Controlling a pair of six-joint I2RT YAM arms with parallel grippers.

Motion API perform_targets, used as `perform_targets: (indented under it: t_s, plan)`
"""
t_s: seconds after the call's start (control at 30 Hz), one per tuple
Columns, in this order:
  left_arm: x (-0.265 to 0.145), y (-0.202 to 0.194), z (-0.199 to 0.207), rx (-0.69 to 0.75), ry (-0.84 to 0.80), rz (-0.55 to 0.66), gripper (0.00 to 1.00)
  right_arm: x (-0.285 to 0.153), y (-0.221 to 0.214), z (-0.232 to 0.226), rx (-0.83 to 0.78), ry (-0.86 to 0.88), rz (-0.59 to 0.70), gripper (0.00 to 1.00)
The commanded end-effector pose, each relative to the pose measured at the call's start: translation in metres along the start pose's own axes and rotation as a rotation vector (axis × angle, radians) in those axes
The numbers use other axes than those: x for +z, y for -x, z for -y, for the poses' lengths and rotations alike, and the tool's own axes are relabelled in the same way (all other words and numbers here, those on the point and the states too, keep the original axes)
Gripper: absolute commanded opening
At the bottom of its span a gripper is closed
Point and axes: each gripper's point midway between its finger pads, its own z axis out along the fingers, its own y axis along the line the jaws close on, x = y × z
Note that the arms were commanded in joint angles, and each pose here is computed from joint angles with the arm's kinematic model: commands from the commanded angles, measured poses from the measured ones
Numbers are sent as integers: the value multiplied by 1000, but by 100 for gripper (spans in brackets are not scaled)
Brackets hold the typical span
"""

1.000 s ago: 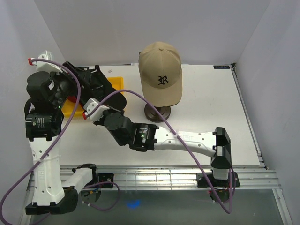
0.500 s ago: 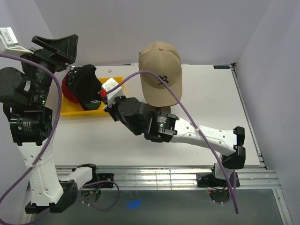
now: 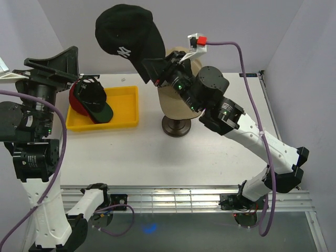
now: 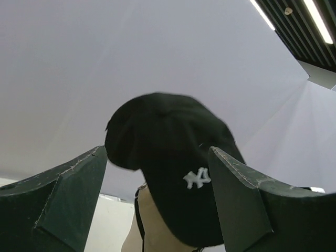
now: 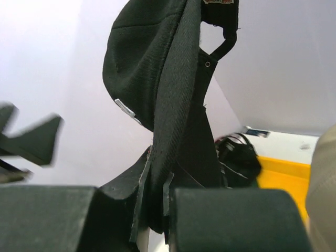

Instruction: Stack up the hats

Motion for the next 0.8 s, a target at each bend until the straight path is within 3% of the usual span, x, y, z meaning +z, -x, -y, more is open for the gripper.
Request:
perform_targets:
  t_s: [0.0, 0.17, 0.2, 0.27, 0.3, 0.37, 0.77]
  plan:
    - [4, -24, -23, -30, 58, -48, 88, -3, 70, -22, 311, 115, 183, 8]
    - [3, -72, -59, -47, 123, -157, 88, -15, 102, 4, 508, 84, 313, 8]
    - [2, -79, -63, -47, 129, -172, 88, -14, 86, 19, 525, 47, 306, 8]
    - [0, -96, -78, -40, 158, -213, 88, -34, 111, 27, 623, 64, 408, 8]
    - [-1, -101, -82, -40, 169, -225, 88, -34, 95, 40, 638, 33, 400, 8]
    - [-4, -115, -94, -30, 191, -259, 88, -49, 111, 48, 716, 41, 459, 8]
    - [-7, -144, -116, -11, 225, -336, 88, -88, 104, 93, 884, -25, 569, 8]
